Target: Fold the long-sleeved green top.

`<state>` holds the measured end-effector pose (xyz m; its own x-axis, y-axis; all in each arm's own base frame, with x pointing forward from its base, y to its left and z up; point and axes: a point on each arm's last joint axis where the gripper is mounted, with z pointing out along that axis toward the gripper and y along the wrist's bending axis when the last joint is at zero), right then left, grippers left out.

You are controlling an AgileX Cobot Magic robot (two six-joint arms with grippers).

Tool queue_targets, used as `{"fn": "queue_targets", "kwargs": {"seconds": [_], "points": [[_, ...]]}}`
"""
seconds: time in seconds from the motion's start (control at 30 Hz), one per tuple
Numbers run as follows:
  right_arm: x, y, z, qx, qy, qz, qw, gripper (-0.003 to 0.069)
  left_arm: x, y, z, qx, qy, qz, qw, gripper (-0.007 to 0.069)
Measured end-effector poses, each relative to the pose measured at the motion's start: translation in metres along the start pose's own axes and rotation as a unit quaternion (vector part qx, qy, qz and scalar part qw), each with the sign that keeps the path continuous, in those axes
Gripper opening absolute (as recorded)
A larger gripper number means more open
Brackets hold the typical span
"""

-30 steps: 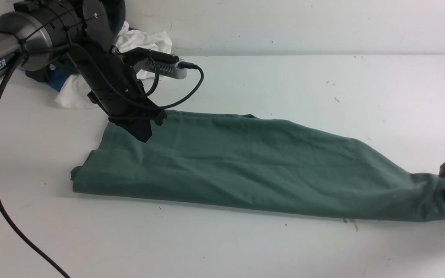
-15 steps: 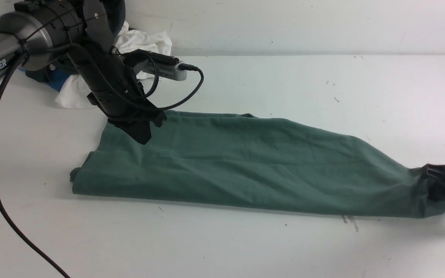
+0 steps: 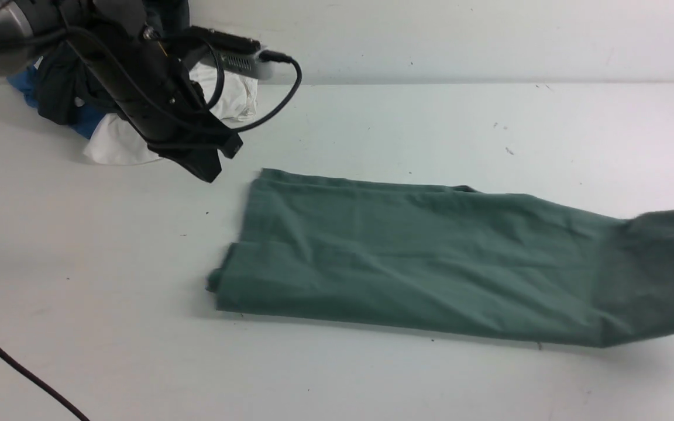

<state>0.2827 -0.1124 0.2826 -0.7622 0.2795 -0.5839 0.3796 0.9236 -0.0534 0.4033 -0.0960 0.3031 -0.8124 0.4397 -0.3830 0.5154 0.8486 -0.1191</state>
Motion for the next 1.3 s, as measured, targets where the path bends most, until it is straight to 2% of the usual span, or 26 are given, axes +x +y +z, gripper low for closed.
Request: {"fn": "queue_targets", "kwargs": {"seconds": [0.07,0.17,0.2,0.3,0.33,0.37,0.4,0.43,0.47,0.57,0.6,0.63,0.73,0.93,1.07,1.1,1.2,1.23,1.3], "points": [[-0.014,0.005,-0.018,-0.004,-0.017,-0.012,1.0,0.001,0.0,-0.002,-0.009,-0.002,-0.009,0.002,1.0,-0.0008],[-0.034,0.039,-0.049,-0.043,-0.039,-0.077,0.995,0.001,0.0,-0.003,-0.012,-0.004,-0.013,0.004,1.0,-0.0008],[-0.036,0.043,-0.053,-0.048,-0.044,-0.078,0.995,0.001,0.0,-0.003,-0.012,-0.004,-0.013,0.004,1.0,-0.0008],[-0.043,0.107,-0.085,-0.13,-0.064,-0.156,0.977,0.001,0.001,-0.003,-0.012,-0.004,-0.01,0.006,1.0,-0.0008],[-0.043,0.111,-0.087,-0.136,-0.064,-0.159,0.976,0.001,0.001,-0.003,-0.012,-0.004,-0.01,0.006,1.0,-0.0008],[-0.04,0.146,-0.098,-0.177,-0.072,-0.195,0.962,0.001,0.001,-0.003,-0.012,-0.003,-0.009,0.006,1.0,-0.0008],[-0.038,0.162,-0.102,-0.193,-0.073,-0.211,0.956,0.001,0.001,-0.003,-0.012,-0.003,-0.009,0.006,1.0,-0.0008],[-0.038,0.166,-0.104,-0.198,-0.075,-0.214,0.954,0.001,0.001,-0.003,-0.012,-0.003,-0.008,0.006,1.0,-0.0008],[-0.029,0.201,-0.106,-0.229,-0.07,-0.243,0.94,0.001,0.001,-0.003,-0.012,-0.002,-0.005,0.007,1.0,-0.0008],[-0.014,0.251,-0.103,-0.268,-0.058,-0.273,0.922,0.001,0.002,-0.004,-0.012,0.0,0.0,0.007,1.0,-0.0008],[-0.012,0.255,-0.101,-0.27,-0.055,-0.275,0.921,0.001,0.002,-0.004,-0.012,0.0,0.0,0.007,1.0,-0.0008],[-0.004,0.277,-0.097,-0.283,-0.049,-0.284,0.915,0.001,0.002,-0.004,-0.012,0.0,0.0,0.007,1.0,-0.0008],[0.014,0.318,-0.082,-0.301,-0.032,-0.297,0.906,0.001,0.002,-0.004,-0.012,0.0,0.0,0.007,1.0,-0.0008],[0.046,0.368,-0.046,-0.317,0.01,-0.309,0.896,0.0021,0.002,-0.004,-0.012,0.0,0.0,0.007,1.0,-0.0008],[0.058,0.381,-0.03,-0.328,0.037,-0.303,0.894,0.0099,0.003,-0.004,-0.012,0.001,0.001,0.007,1.0,-0.0008],[0.058,0.384,-0.029,-0.333,0.043,-0.304,0.892,0.0169,0.003,-0.004,-0.012,0.001,0.001,0.007,1.0,-0.0008],[0.048,0.385,-0.043,-0.34,0.034,-0.313,0.886,0.0317,0.002,-0.005,-0.012,0.005,-0.001,0.005,1.0,-0.0008],[0.047,0.385,-0.044,-0.341,0.031,-0.313,0.886,0.0326,0.002,-0.005,-0.012,0.006,-0.002,0.005,1.0,-0.0008],[0.03,0.376,-0.066,-0.324,-0.001,-0.344,0.881,0.0412,0.0,-0.012,-0.011,0.02,-0.006,0.008,1.0,-0.0008]]}}
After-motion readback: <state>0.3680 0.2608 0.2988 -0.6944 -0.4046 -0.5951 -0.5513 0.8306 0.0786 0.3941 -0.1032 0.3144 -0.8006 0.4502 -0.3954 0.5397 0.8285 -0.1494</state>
